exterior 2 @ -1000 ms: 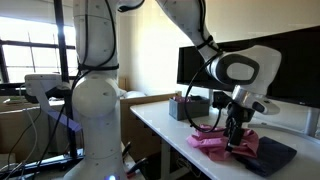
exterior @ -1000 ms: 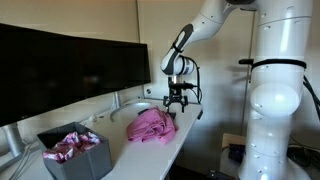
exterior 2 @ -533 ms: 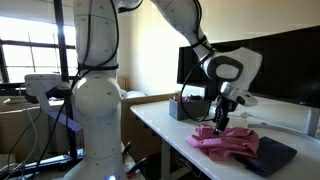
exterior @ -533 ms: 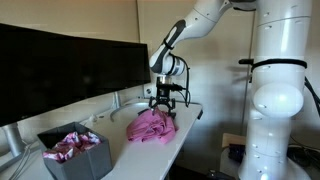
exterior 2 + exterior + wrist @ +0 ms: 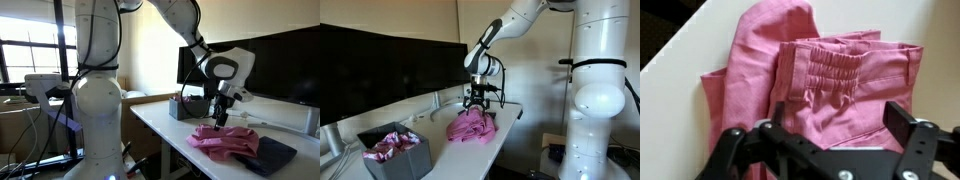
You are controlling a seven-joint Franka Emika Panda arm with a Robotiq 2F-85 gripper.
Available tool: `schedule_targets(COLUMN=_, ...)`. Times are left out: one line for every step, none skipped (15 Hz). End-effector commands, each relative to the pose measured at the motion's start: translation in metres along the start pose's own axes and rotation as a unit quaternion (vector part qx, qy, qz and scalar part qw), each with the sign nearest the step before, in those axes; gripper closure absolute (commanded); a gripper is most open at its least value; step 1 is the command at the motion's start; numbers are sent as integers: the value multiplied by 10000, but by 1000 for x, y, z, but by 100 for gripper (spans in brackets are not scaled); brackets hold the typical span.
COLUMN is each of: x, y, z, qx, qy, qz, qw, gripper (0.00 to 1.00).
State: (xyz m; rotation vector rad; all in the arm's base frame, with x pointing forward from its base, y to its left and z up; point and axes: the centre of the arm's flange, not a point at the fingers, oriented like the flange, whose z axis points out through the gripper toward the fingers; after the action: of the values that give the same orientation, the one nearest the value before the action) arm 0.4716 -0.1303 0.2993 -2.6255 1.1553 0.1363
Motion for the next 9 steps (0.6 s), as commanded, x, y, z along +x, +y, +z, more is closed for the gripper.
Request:
schedule_targets(x=6, y=-1, z=3, qx=-134, qy=254, qz=-38, qw=9996, gripper=0)
schedule_targets(x=7, y=0, z=4, qx=-156, qy=289, qz=-52, qw=9994, gripper=0)
schedule_targets(x=8, y=0, z=4, qx=-191, qy=335, qz=-64, qw=9992, gripper=0)
schedule_targets(x=8, y=0, z=4, qx=-234, qy=370, qz=-80, qw=9990, gripper=0)
schedule_targets(x=9, y=1, z=4, qx=-273, qy=419, qz=-96, qw=9987, gripper=0)
schedule_targets(x=10, y=1, z=4, qx=-339, qy=519, qz=-78, qw=9980, gripper=0)
schedule_targets(x=11, y=1, z=4, qx=-410, qy=613, qz=-41, qw=9973, gripper=0)
schedule_targets(x=13, y=2, z=3, qx=-477, qy=725, qz=7, qw=9962, gripper=0)
schedule_targets(x=13, y=2, z=2, qx=-560, qy=785, qz=52, qw=9953, gripper=0)
